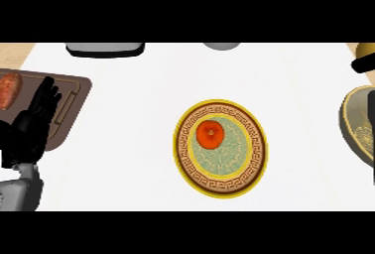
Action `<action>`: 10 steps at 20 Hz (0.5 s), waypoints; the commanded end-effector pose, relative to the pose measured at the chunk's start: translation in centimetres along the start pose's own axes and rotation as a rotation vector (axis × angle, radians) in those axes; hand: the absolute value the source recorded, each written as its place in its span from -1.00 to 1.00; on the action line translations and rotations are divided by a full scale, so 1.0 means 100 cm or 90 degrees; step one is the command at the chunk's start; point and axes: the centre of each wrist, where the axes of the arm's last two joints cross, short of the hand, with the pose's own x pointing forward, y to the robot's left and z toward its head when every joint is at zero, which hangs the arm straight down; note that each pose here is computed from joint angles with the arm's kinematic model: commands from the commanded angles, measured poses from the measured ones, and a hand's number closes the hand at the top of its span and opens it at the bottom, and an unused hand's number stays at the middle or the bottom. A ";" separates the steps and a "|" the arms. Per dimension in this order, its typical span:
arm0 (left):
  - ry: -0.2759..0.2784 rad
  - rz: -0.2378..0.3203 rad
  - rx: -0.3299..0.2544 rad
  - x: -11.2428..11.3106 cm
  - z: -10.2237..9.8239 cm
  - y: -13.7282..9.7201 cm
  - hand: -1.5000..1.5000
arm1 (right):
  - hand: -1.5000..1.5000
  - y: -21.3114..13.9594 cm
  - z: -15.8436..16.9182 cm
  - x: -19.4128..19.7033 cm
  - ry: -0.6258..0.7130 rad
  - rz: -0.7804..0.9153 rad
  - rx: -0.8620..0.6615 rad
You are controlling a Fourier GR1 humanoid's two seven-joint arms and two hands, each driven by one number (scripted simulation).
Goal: Pick the lemon from the plate and place it in the bowl
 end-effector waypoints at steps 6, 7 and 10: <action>-0.008 0.002 -0.004 0.008 0.006 -0.003 0.00 | 1.00 0.022 -0.032 -0.084 0.049 -0.047 0.004; -0.004 0.000 -0.003 0.000 0.013 -0.005 0.00 | 1.00 0.048 -0.052 -0.107 0.050 -0.039 -0.013; -0.002 -0.005 0.013 0.006 -0.010 -0.002 0.00 | 1.00 0.039 -0.078 -0.109 0.057 -0.040 0.000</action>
